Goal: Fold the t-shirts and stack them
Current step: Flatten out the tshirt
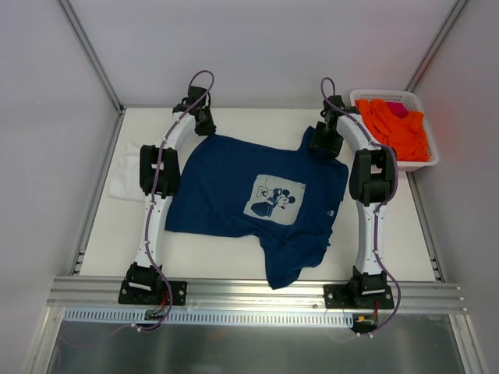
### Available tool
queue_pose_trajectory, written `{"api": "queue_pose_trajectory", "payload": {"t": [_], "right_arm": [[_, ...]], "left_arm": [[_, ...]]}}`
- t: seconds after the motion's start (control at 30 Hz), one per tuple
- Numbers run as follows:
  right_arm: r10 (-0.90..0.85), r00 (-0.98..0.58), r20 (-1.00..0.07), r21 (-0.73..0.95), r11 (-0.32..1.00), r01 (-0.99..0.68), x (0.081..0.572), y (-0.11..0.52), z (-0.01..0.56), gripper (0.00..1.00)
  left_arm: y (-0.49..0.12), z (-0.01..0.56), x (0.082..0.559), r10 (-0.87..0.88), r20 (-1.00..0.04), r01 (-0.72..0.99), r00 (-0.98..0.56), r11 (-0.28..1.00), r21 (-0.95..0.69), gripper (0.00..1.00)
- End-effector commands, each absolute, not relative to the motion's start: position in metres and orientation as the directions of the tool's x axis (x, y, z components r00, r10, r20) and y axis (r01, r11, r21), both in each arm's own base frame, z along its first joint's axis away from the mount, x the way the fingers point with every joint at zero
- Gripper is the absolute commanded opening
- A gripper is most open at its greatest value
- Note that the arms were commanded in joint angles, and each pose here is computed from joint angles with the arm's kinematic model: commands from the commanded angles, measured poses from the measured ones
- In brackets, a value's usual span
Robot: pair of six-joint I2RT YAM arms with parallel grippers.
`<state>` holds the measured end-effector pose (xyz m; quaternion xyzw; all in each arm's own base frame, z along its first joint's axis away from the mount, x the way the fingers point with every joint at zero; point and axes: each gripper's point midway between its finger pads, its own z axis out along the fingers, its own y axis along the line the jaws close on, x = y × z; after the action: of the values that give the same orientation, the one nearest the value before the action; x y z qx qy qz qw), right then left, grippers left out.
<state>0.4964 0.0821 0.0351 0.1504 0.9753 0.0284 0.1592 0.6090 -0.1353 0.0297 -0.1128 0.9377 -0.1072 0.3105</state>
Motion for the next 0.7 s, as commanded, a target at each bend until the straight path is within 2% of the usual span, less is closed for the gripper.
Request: {"api": "queue_pose_trajectory", "payload": {"t": [0.0, 0.03, 0.1, 0.13, 0.17, 0.2, 0.4, 0.43, 0.57, 0.63, 0.67], "right_arm": [[0.322, -0.903, -0.283, 0.102, 0.947, 0.306, 0.500, 0.086, 0.032, 0.60], [0.327, -0.901, -0.284, 0.103, 0.945, 0.310, 0.502, 0.087, 0.032, 0.58], [0.332, -0.902, -0.277, 0.095, 0.943, 0.318, 0.503, 0.087, 0.024, 0.42], [0.337, -0.899, -0.282, 0.096, 0.942, 0.323, 0.506, 0.087, 0.023, 0.32], [0.338, -0.897, -0.284, 0.092, 0.941, 0.325, 0.507, 0.086, 0.022, 0.06], [0.337, -0.896, -0.288, 0.089, 0.941, 0.325, 0.508, 0.086, 0.021, 0.01], [0.309, -0.866, -0.393, 0.042, 0.947, 0.319, 0.518, 0.075, 0.030, 0.00], [0.310, -0.835, -0.454, 0.062, 0.946, 0.318, 0.528, 0.074, 0.049, 0.01], [0.291, -0.791, -0.539, 0.069, 0.951, 0.303, 0.527, 0.070, 0.095, 0.00], [0.263, -0.762, -0.592, 0.046, 0.955, 0.294, 0.527, 0.061, 0.123, 0.01], [0.253, -0.725, -0.641, 0.052, 0.956, 0.288, 0.524, 0.058, 0.156, 0.01]], "left_arm": [[-0.122, 0.029, 0.598, -0.263, -0.539, -0.169, -0.800, 0.961, -0.219, 0.24], [-0.121, 0.030, 0.597, -0.262, -0.539, -0.169, -0.801, 0.962, -0.215, 0.21], [-0.121, 0.028, 0.596, -0.257, -0.538, -0.169, -0.803, 0.963, -0.209, 0.16], [-0.120, 0.029, 0.596, -0.258, -0.538, -0.171, -0.802, 0.963, -0.207, 0.08], [-0.119, 0.030, 0.597, -0.259, -0.542, -0.175, -0.800, 0.964, -0.202, 0.01], [-0.117, 0.030, 0.595, -0.260, -0.541, -0.182, -0.800, 0.964, -0.195, 0.00], [-0.107, 0.043, 0.592, -0.255, -0.567, -0.206, -0.783, 0.967, -0.150, 0.00], [-0.102, 0.048, 0.591, -0.252, -0.578, -0.216, -0.776, 0.967, -0.132, 0.00], [-0.088, 0.089, 0.585, -0.259, -0.635, -0.255, -0.728, 0.962, -0.099, 0.00], [-0.083, 0.138, 0.581, -0.263, -0.693, -0.259, -0.671, 0.959, -0.113, 0.00], [-0.080, 0.155, 0.578, -0.264, -0.711, -0.261, -0.652, 0.958, -0.116, 0.00]]}}
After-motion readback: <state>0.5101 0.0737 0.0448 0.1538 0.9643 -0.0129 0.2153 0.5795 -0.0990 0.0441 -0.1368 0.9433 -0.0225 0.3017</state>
